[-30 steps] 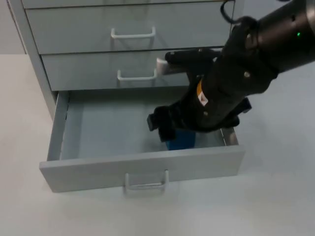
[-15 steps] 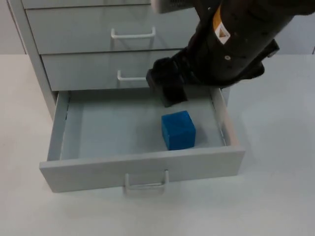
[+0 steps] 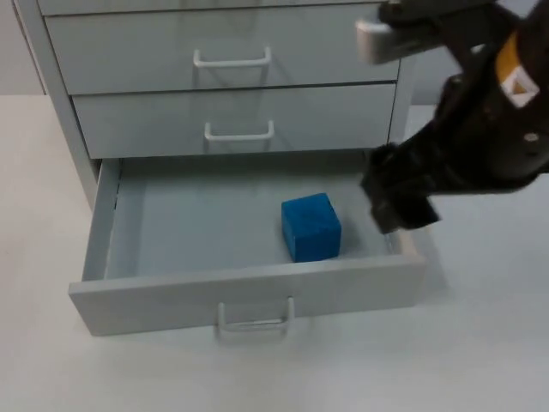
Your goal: Open the drawer with the left hand, place the block into the drawer with the right hand, then close the drawer with the left hand.
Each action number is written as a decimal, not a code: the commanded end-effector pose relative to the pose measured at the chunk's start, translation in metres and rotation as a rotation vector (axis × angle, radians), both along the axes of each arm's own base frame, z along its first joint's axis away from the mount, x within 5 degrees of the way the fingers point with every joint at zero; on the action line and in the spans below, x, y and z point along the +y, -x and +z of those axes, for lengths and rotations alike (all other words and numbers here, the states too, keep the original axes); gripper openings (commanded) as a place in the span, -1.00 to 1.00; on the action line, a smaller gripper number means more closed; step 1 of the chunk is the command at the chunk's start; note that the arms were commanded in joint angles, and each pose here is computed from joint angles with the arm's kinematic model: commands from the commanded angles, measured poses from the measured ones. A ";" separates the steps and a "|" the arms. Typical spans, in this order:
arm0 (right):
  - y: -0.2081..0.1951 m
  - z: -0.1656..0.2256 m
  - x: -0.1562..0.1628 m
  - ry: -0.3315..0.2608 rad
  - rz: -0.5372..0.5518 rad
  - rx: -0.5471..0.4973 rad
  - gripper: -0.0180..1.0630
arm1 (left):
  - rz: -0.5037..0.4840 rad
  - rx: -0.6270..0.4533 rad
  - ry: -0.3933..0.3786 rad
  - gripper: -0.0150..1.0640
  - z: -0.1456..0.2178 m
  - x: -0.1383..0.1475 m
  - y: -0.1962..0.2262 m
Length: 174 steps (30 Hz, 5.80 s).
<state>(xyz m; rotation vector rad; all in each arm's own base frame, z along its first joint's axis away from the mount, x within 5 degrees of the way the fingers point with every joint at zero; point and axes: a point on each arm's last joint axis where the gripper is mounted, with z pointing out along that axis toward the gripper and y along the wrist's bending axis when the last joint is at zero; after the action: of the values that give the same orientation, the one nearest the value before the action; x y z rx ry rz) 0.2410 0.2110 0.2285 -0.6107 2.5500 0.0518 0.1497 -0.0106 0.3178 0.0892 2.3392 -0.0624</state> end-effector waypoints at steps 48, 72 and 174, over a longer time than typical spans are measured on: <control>-0.042 0.035 -0.216 -0.058 -0.467 0.052 0.57 | -0.013 -0.012 -0.004 0.98 0.000 0.000 0.001; 0.025 0.099 -0.215 -0.112 -0.452 -0.221 0.57 | -0.054 -0.023 -0.009 0.96 0.001 -0.003 0.001; 0.023 0.102 -0.213 -0.153 -0.456 -0.250 0.57 | -0.964 0.104 -0.871 -0.97 -0.215 -0.197 -0.071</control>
<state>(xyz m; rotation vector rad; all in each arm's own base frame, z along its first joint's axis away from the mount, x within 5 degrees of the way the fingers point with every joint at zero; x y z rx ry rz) 0.2193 -0.0020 0.3281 0.0301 2.3670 0.0085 0.2177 -0.2097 0.1028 1.6577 2.0253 0.4951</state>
